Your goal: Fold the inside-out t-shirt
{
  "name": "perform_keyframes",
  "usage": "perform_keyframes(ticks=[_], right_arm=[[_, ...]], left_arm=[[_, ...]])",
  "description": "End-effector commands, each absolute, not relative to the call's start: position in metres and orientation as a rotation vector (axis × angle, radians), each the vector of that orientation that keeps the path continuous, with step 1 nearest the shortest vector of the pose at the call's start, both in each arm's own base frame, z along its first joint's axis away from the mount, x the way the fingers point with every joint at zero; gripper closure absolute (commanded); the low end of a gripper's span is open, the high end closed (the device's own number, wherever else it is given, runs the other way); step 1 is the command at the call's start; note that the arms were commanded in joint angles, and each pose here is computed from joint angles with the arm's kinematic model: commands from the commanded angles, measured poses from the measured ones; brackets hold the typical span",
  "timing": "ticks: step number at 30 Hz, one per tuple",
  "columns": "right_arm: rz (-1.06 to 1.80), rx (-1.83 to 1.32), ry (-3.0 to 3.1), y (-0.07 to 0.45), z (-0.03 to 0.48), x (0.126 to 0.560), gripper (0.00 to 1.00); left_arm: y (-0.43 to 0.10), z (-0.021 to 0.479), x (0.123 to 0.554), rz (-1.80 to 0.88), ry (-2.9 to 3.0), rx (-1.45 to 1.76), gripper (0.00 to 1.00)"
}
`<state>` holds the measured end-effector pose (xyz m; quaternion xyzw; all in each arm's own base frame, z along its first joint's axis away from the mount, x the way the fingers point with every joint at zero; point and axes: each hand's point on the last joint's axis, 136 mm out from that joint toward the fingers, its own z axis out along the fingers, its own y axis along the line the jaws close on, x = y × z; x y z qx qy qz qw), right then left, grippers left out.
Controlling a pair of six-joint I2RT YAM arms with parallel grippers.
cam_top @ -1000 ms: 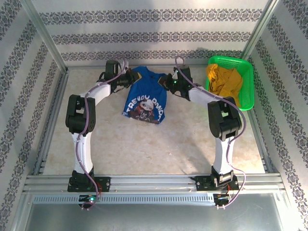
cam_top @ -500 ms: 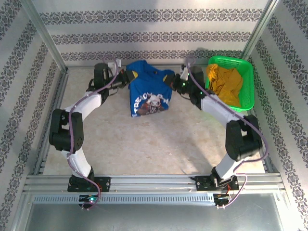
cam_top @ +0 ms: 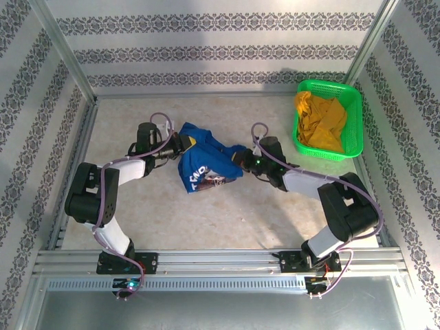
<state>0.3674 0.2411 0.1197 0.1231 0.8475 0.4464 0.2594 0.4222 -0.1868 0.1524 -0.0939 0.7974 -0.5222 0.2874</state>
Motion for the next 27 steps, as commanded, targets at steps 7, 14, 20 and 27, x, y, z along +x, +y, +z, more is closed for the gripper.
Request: perform_keyframes(ticks=[7, 14, 20, 27], right_arm=[[1.243, 0.265, 2.212, 0.271, 0.153, 0.480, 1.00], [1.156, 0.276, 2.349, 0.289, 0.116, 0.526, 0.44], [0.842, 0.234, 2.472, 0.258, 0.098, 0.521, 0.27], [0.684, 0.124, 2.572, 0.245, 0.084, 0.527, 0.22]], left_arm=[[-0.167, 0.167, 0.468, -1.288, 2.013, -0.350, 1.00], [-0.150, 0.124, 0.487, -1.174, 2.068, -0.487, 1.00], [-0.138, 0.095, 0.486, -1.119, 2.096, -0.593, 1.00], [-0.137, 0.073, 0.485, -1.098, 2.147, -0.619, 1.00]])
